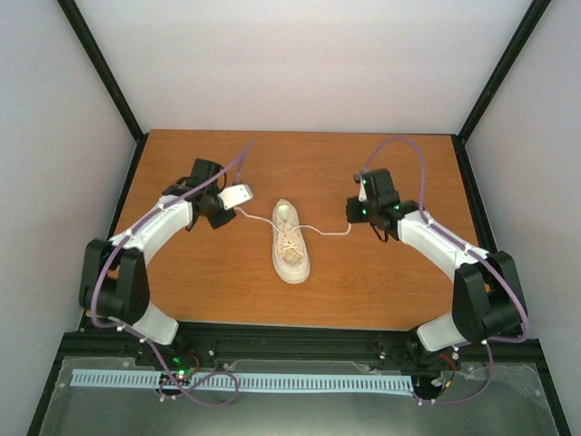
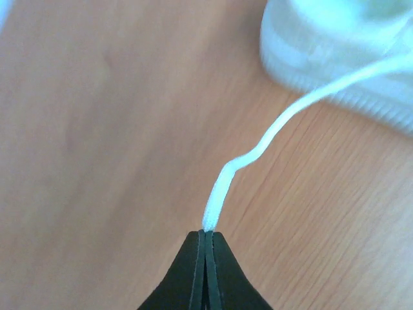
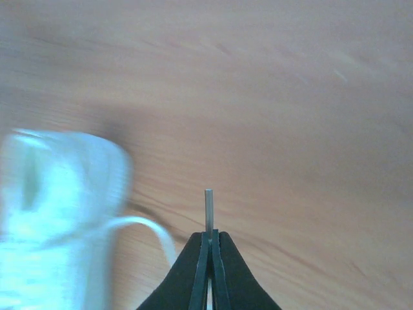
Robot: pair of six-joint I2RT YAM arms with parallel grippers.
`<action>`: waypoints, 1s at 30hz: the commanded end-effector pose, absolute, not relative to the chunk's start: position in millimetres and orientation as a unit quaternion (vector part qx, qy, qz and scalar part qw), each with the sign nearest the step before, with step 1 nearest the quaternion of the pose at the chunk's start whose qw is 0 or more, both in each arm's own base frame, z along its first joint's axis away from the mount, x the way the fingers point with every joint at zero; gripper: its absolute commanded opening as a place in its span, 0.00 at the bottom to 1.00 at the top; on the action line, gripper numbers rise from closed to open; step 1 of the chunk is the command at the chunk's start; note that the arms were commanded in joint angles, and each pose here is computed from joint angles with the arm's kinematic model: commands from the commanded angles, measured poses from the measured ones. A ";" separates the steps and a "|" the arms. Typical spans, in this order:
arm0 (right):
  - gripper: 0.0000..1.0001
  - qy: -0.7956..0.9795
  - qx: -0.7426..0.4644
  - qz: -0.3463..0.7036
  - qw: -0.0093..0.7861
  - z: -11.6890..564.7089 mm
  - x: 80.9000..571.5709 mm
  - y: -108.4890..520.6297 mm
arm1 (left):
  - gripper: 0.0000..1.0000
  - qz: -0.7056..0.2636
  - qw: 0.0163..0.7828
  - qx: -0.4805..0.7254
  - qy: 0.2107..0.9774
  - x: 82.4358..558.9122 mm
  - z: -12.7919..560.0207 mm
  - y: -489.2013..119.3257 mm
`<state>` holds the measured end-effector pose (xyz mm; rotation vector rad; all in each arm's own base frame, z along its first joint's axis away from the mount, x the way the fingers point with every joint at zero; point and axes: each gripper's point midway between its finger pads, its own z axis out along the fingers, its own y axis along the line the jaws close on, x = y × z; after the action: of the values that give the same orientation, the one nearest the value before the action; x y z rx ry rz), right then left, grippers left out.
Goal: Tie the shoes
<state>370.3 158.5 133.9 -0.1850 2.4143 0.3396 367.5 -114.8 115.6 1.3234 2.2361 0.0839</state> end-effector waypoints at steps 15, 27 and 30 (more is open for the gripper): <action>0.03 0.774 -0.279 0.493 0.282 206.7 348.2 412.7 | 0.01 -0.094 0.326 0.504 0.794 302.2 198.1 -171.3; 0.03 0.802 -0.269 0.463 0.265 180.8 346.0 418.1 | 0.01 -0.130 0.320 0.506 0.790 286.0 213.9 -177.0; 0.03 0.800 -0.254 0.460 0.290 200.4 364.2 420.4 | 0.01 -0.138 0.303 0.515 0.790 275.7 205.0 -175.5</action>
<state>343.7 413.8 176.6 -0.7319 2.1777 1.2610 291.1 -173.3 195.6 1.3377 2.1051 -0.3007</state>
